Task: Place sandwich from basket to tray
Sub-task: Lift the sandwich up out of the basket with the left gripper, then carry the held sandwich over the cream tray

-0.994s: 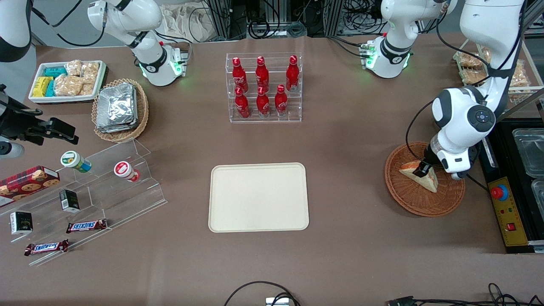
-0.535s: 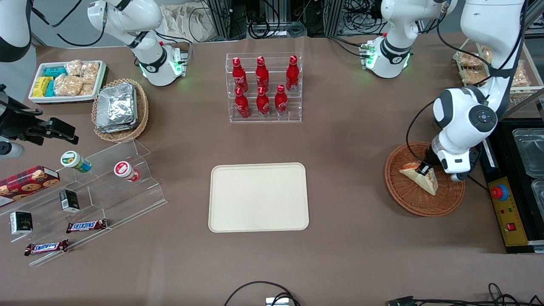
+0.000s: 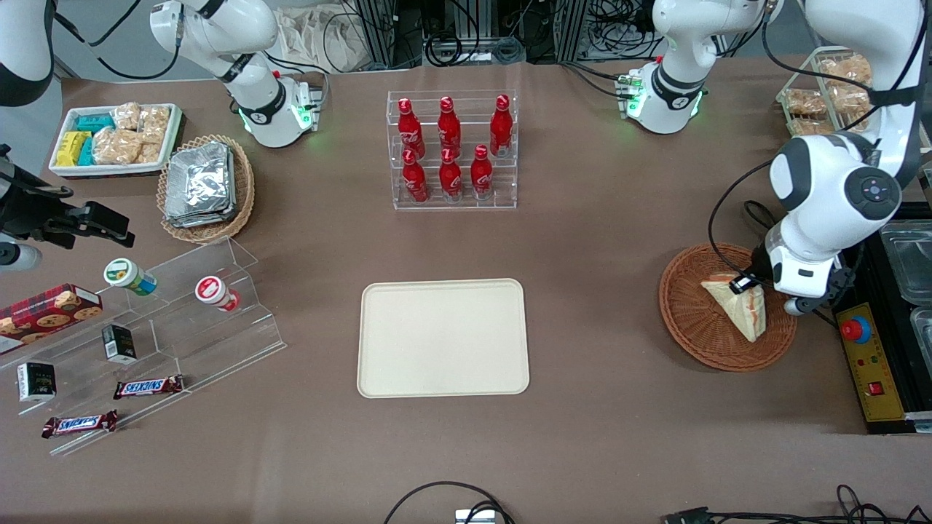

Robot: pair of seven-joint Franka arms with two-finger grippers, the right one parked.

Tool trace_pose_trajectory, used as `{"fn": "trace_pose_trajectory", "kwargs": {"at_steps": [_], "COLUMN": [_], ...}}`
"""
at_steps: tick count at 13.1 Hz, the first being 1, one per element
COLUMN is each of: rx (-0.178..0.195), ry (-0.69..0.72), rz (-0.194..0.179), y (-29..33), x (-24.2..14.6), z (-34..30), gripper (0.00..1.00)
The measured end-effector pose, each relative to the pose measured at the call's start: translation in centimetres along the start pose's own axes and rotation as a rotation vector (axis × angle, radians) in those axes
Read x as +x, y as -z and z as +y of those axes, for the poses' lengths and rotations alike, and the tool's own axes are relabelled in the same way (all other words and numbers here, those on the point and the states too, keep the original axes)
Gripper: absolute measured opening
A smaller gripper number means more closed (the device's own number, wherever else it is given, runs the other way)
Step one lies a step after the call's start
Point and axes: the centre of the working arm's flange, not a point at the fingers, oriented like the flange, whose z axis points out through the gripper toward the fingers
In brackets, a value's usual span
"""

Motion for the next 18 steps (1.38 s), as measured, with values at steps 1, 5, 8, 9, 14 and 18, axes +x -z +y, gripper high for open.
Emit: {"fn": "trace_pose_trajectory", "kwargs": {"at_steps": [1, 5, 8, 9, 14, 18], "rx": [-0.003, 0.019, 0.031, 0.032, 0.026, 0.040], "ry": [-0.034, -0.145, -0.195, -0.217, -0.305, -0.377], "rz": [0.005, 0.038, 0.030, 0.028, 0.031, 0.061], "y": [1.0, 4.5, 7.9, 8.9, 11.7, 12.3], "x": [0.2, 0.2, 0.7, 0.7, -0.1, -1.1], "z": [0.8, 5.1, 8.7, 10.3, 17.1, 21.4], "gripper": [0.19, 0.19, 0.15, 0.15, 0.15, 0.15]}}
